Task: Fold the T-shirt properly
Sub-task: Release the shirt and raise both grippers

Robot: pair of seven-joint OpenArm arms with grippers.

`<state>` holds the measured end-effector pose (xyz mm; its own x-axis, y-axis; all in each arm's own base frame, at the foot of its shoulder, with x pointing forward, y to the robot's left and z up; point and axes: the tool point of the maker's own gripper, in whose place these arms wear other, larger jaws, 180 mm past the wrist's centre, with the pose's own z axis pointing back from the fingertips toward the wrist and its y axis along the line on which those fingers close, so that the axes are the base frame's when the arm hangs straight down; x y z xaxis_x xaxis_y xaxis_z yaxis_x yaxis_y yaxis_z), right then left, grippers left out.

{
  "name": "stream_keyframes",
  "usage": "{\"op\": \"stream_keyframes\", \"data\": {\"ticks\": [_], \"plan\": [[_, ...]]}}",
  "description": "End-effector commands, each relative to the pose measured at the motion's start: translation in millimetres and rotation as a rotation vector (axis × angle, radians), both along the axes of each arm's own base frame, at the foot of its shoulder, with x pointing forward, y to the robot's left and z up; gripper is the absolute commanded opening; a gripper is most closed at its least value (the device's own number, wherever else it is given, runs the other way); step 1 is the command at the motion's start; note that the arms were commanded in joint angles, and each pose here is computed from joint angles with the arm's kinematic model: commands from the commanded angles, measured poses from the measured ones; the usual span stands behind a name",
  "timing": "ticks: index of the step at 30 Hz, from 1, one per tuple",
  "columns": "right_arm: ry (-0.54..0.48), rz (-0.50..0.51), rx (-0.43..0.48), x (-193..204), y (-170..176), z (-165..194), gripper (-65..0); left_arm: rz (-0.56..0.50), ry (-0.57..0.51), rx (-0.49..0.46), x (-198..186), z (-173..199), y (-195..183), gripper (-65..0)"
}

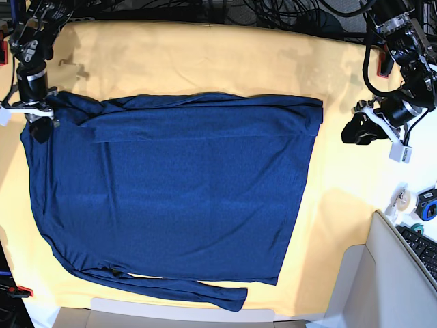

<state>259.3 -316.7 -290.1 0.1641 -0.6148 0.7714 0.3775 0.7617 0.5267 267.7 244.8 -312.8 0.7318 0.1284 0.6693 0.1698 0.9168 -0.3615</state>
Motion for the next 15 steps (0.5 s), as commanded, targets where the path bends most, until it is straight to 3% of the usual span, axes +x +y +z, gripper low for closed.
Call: {"op": "stream_keyframes", "data": {"ticks": [1,6,15], "plan": [[-0.058,-0.032,-0.001,-3,-9,15,-55.8,-0.005,-0.03,0.014,3,9,4,-42.2],[-0.09,-0.189,0.136,-44,-39,3,-55.8,-0.013,-0.019,0.01,0,6,0,-42.2],[-0.01,-0.266,0.301,-74,-33,-52,-55.7,-0.015,-0.019,0.015,0,6,1,-42.1]]}}
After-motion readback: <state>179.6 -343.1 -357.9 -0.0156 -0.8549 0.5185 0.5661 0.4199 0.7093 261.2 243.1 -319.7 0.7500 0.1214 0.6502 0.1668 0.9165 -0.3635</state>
